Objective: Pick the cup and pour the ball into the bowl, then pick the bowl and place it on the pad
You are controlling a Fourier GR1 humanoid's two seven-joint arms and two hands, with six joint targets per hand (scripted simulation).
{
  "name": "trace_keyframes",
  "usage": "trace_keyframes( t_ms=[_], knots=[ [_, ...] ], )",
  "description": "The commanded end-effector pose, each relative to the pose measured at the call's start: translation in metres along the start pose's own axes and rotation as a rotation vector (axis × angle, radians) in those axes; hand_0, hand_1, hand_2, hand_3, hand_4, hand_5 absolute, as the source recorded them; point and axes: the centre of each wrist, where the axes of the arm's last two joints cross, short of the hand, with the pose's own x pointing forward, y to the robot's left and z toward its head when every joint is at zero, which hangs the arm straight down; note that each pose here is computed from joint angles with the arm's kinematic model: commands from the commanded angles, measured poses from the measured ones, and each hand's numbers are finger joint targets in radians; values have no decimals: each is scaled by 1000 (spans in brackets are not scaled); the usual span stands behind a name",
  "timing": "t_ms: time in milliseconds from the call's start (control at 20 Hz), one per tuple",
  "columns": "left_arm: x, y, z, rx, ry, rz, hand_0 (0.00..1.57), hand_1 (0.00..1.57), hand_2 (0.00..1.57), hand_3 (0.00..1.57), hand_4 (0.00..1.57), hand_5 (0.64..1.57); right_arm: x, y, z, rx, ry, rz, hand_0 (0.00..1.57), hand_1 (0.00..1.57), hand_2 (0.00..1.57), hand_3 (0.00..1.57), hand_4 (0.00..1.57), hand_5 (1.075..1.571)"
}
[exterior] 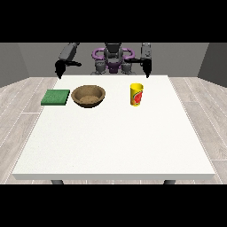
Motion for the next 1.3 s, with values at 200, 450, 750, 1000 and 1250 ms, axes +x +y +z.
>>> trace_keyframes(
  t_ms=[200, 450, 750, 1000, 1250],
  knots=[
    [8, 28, -59, 67, -154, -24, 0, 0, 0, 0, 0, 1465, 0, -26, -28, 22, -171, -29, 0, 0, 0, 0, 0, 1548],
    [-20, 36, -70, 110, -124, -33, 0, 0, 0, 0, 0, 1416, -4, 18, -40, 106, -186, -37, 0, 0, 0, 0, 0, 1550],
    [-36, 67, -71, 112, -157, -48, 0, 0, 0, 0, 0, 1403, -7, 3, -40, 98, -167, -43, 0, 0, 0, 0, 0, 1546],
    [-43, 36, -74, 125, -179, -63, 0, 0, 0, 0, 0, 1392, 1, -12, -61, 70, -227, -44, 0, 0, 0, 0, 0, 1549],
    [-32, 51, -99, 185, -244, -51, 0, 0, 0, 0, 0, 1411, -1, -11, -53, 138, -285, -19, 0, 0, 0, 0, 0, 1541]
  ],
)
